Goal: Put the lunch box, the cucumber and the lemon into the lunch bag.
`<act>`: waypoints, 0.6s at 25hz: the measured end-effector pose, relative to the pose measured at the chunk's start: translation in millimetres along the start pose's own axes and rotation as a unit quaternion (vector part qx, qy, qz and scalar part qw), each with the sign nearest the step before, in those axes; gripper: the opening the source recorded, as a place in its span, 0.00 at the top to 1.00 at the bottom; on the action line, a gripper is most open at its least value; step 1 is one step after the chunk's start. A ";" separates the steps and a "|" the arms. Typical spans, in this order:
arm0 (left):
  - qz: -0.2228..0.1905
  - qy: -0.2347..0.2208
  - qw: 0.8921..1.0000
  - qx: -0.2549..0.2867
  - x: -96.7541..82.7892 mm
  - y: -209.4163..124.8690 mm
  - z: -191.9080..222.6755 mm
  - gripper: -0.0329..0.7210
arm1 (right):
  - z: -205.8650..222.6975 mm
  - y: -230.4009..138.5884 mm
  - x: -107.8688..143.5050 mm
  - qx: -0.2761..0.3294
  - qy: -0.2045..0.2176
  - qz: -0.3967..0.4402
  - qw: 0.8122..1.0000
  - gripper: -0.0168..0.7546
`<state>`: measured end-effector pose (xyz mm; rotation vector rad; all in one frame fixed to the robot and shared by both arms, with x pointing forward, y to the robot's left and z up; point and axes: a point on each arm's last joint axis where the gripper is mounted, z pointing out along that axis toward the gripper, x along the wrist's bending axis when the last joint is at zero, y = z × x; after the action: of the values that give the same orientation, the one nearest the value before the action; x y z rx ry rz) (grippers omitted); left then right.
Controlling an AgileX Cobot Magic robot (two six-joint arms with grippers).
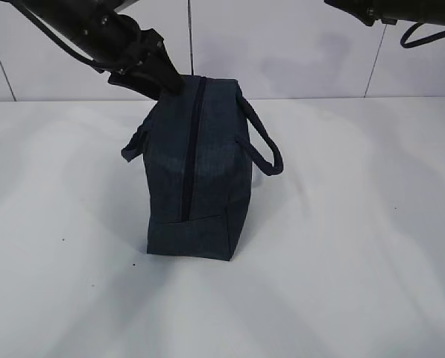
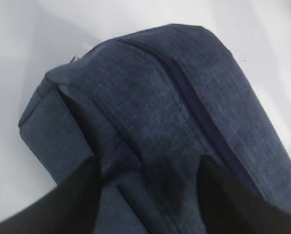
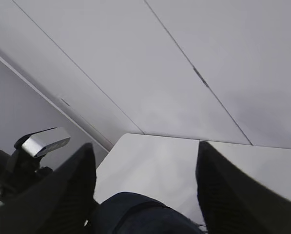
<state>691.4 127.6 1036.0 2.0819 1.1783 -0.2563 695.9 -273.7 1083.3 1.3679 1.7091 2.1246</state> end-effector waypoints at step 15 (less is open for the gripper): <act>0.053 0.022 0.995 -0.078 -47.5 14.1 -73.5 0.44 | -18.7 72.9 75.3 0.052 -0.034 -0.125 0.990 0.38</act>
<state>663.6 140.7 1119.2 2.0136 1.0747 -0.0662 670.5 -271.9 1186.7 1.1613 1.8763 1.8583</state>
